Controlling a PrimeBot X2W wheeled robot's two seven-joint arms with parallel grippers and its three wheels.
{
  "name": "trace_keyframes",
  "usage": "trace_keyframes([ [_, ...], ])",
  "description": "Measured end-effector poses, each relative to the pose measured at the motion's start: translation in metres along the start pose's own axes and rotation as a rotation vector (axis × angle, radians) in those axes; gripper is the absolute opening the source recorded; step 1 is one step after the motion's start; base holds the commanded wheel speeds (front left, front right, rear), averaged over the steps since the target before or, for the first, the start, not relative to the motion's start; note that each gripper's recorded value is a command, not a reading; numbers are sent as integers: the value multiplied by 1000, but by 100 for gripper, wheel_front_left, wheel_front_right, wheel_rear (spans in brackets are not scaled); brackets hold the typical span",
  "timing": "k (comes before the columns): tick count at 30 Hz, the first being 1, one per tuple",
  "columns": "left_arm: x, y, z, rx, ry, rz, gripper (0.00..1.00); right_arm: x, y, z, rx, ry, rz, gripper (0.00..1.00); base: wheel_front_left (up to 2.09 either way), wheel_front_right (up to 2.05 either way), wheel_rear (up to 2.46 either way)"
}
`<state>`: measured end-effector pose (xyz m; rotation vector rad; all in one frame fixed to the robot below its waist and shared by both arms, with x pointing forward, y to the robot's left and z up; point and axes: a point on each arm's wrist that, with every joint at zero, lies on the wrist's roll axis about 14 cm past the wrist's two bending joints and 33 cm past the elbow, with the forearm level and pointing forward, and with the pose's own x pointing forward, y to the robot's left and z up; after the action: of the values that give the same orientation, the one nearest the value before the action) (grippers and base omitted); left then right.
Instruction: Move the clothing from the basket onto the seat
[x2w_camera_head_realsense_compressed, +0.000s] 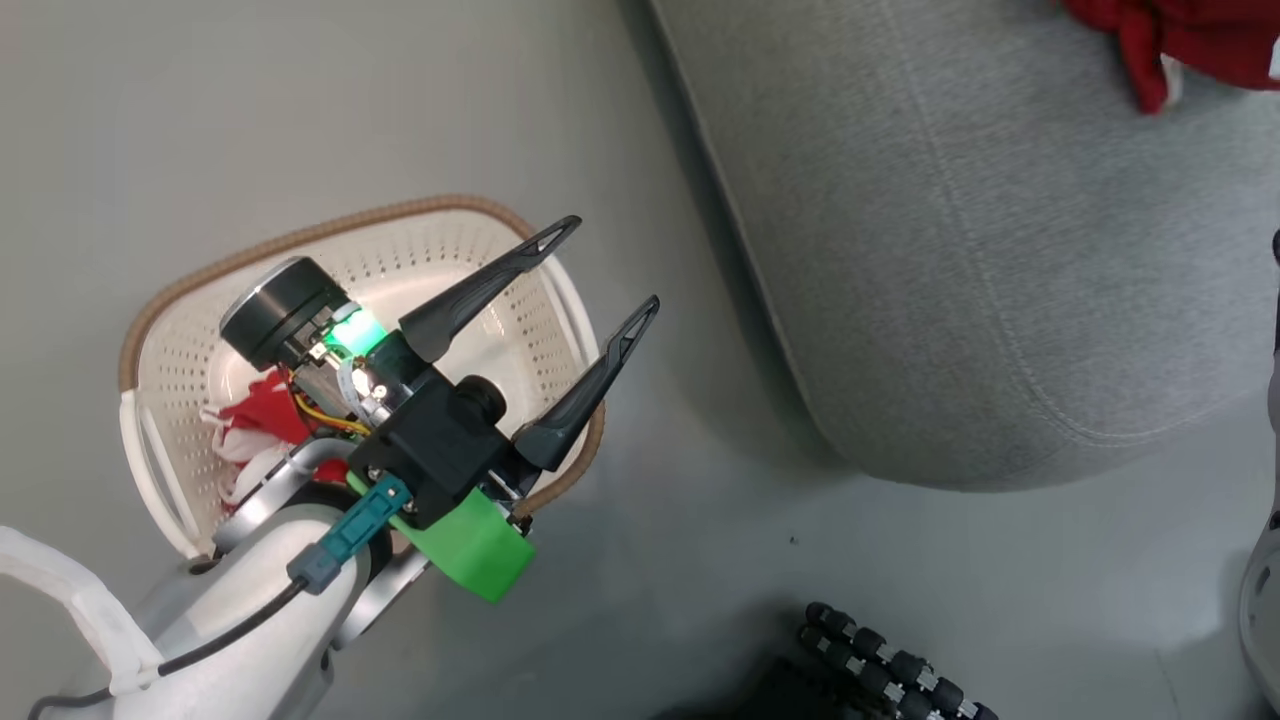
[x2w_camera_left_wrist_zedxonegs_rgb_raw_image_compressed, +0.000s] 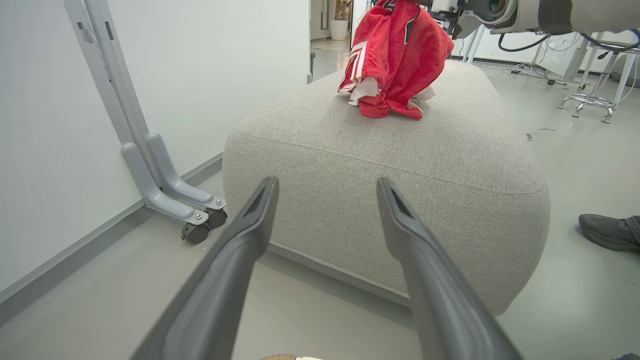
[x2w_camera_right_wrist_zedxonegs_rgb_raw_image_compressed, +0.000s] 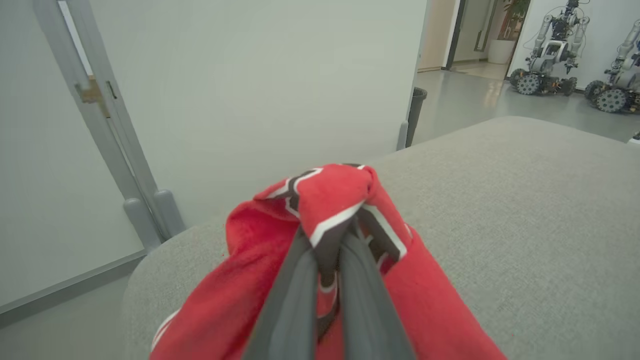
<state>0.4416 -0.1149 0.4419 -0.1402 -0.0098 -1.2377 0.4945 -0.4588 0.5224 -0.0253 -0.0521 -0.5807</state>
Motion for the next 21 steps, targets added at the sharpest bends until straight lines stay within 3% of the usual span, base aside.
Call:
trace_keyframes([
  [4,-7,8,-21,-35,30,18,100,-4,2,-56,-14,124,-26,0,0,0,0],
  [5,-10,10,-26,-42,38,24,100,-7,3,-71,-7,159,-32,25,0,0,0],
  [6,-12,11,-31,-49,46,30,100,-12,6,-86,-11,193,-31,97,0,0,0],
  [13,-18,16,-36,-63,59,63,100,-43,6,-118,6,261,-46,100,0,0,0],
  [21,-22,7,-20,-74,48,114,100,-81,-7,-99,-5,232,-37,100,0,0,0],
])
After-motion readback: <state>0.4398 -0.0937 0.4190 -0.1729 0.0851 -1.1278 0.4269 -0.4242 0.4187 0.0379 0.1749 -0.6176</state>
